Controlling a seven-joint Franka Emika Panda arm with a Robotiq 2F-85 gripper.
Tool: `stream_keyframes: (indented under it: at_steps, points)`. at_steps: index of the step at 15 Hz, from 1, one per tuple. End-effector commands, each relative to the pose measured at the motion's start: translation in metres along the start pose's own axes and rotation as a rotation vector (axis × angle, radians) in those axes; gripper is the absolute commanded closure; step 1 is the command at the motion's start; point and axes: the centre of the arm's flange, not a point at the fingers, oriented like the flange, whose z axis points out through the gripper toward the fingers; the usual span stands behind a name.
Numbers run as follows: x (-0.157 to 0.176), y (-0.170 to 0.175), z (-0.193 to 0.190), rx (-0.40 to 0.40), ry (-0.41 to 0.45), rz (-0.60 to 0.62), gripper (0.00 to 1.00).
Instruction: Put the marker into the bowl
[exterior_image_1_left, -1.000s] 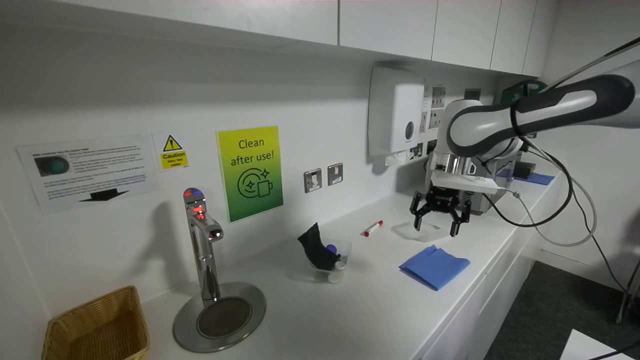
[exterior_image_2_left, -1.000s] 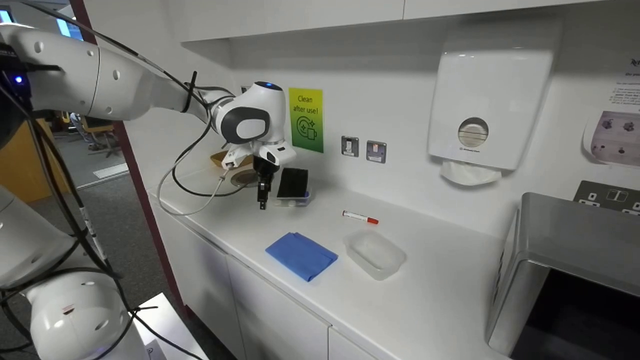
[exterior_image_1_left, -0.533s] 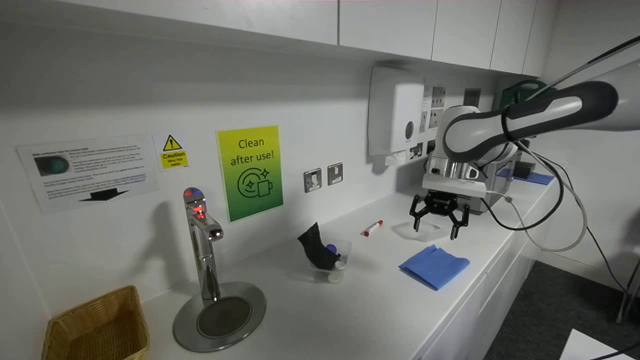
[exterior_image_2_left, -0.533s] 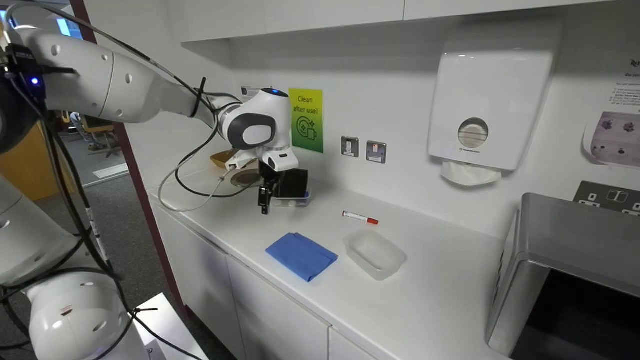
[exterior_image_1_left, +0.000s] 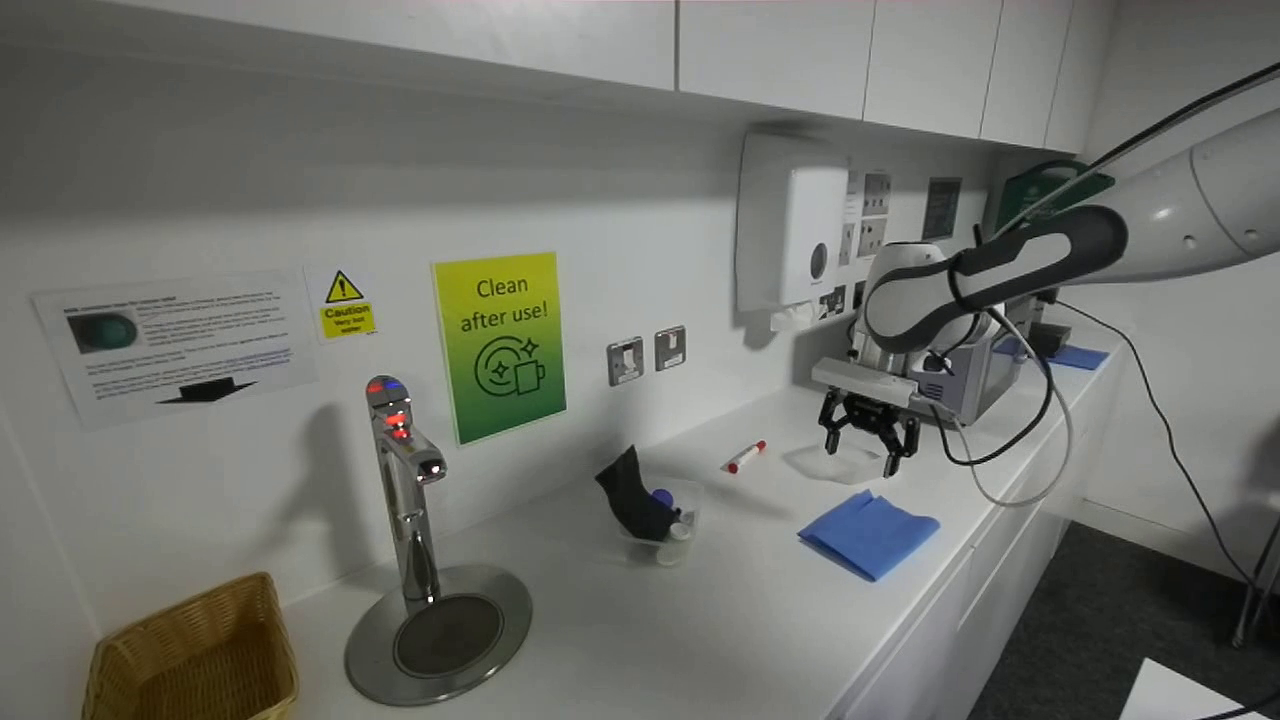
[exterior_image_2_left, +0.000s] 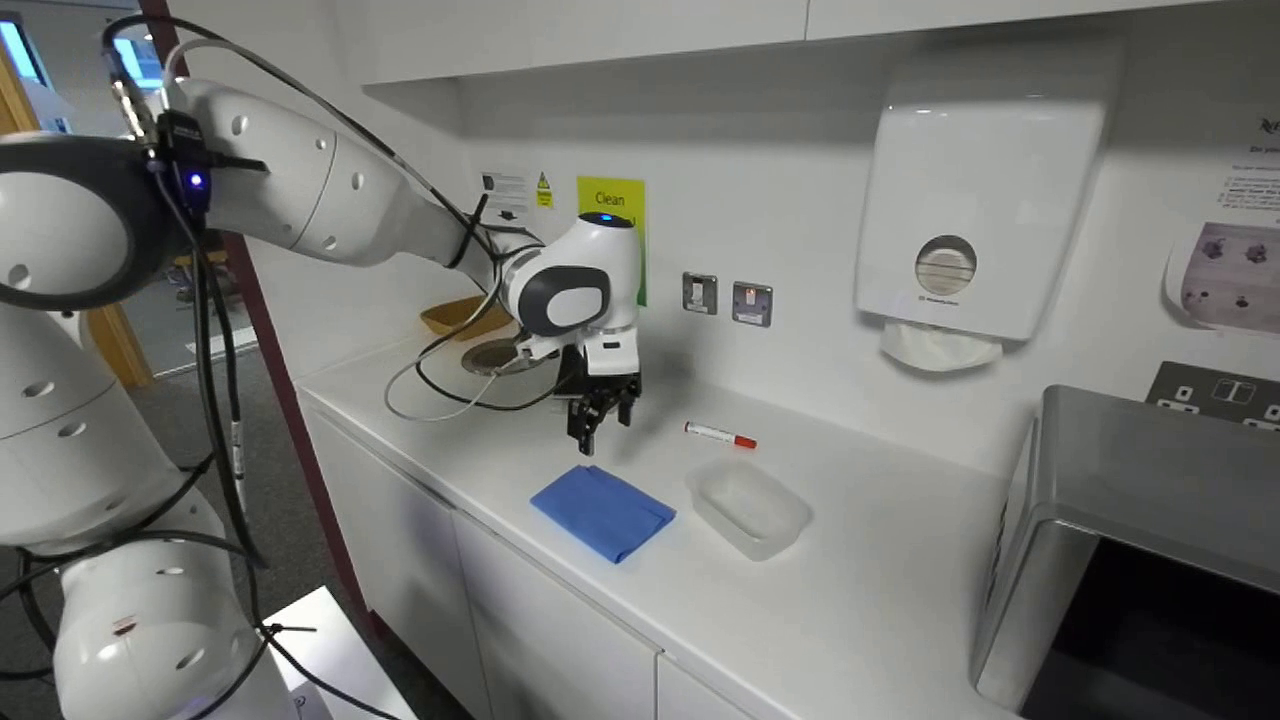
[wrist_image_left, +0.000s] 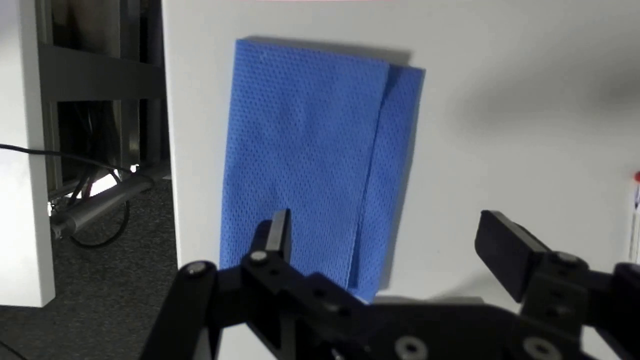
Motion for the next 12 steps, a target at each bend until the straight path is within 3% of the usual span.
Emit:
stream_keyframes:
  at_steps: [1,5,9,12]
  points:
    - [0.027,-0.036,-0.003,-0.009,0.081,0.163,0.0]
    - [0.046,-0.065,-0.008,-0.037,0.111,0.2,0.0]
    - [0.067,-0.089,-0.013,-0.064,0.099,0.22,0.0]
    - [0.079,-0.103,-0.02,-0.128,0.062,0.226,0.0]
